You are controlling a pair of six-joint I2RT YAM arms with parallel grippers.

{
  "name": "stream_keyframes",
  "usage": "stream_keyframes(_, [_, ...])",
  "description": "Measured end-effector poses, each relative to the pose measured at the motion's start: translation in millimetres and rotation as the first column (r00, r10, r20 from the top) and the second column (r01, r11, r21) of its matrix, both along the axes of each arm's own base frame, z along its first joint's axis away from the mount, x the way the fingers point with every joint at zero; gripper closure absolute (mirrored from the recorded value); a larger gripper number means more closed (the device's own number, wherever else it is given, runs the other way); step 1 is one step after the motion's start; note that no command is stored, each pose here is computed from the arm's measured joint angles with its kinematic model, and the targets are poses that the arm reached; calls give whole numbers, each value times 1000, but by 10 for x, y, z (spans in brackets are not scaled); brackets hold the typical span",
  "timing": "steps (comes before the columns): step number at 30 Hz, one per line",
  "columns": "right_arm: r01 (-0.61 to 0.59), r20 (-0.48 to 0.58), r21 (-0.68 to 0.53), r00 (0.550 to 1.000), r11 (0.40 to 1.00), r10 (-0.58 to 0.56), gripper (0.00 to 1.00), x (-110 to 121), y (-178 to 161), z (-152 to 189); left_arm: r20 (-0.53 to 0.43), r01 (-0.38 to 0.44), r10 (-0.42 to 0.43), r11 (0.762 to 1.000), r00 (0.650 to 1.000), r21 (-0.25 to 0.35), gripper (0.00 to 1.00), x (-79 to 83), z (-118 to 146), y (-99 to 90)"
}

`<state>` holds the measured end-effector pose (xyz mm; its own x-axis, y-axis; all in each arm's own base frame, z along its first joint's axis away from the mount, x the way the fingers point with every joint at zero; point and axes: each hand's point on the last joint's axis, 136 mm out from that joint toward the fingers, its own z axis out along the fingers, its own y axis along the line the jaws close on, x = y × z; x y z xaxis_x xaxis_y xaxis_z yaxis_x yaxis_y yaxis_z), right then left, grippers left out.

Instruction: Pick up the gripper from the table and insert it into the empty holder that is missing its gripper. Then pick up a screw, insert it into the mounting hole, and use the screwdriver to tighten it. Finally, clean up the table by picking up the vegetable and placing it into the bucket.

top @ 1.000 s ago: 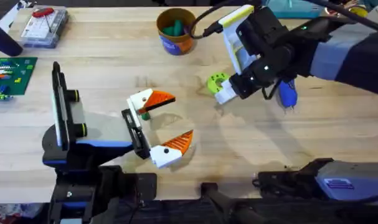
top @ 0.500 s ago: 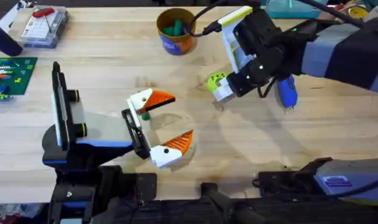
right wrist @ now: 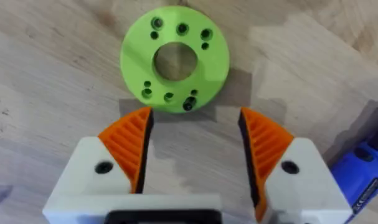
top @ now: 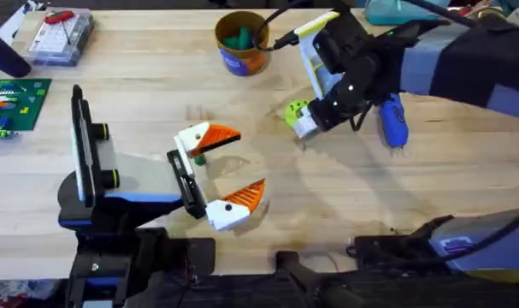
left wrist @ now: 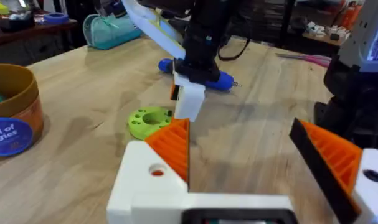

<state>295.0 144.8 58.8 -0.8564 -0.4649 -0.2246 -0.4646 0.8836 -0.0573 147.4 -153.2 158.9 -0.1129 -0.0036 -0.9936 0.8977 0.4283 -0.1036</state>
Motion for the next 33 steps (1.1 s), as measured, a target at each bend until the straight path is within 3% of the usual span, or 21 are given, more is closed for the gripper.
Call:
stream_keyframes(10, [4, 5, 4, 1000, 1000, -4, 347, 15, 9, 2, 0, 0, 0, 1000, 1000, 0, 10, 0, 0, 0])
stream_keyframes(19, [3, 38, 21, 999, 1000, -4, 405, 94, 51, 27, 0, 0, 0, 1000, 1000, 0, 10, 0, 0, 0])
stream_keyframes(25, [3, 23, 14, 1000, 1000, -4, 497, 86, 48, -25, 0, 0, 0, 1000, 1000, 0, 10, 0, 0, 0])
stream_keyframes(33, [1, 24, 14, 1000, 1000, -2, 529, 88, 58, -32, 0, 0, 0, 1000, 1000, 0, 10, 0, 0, 0])
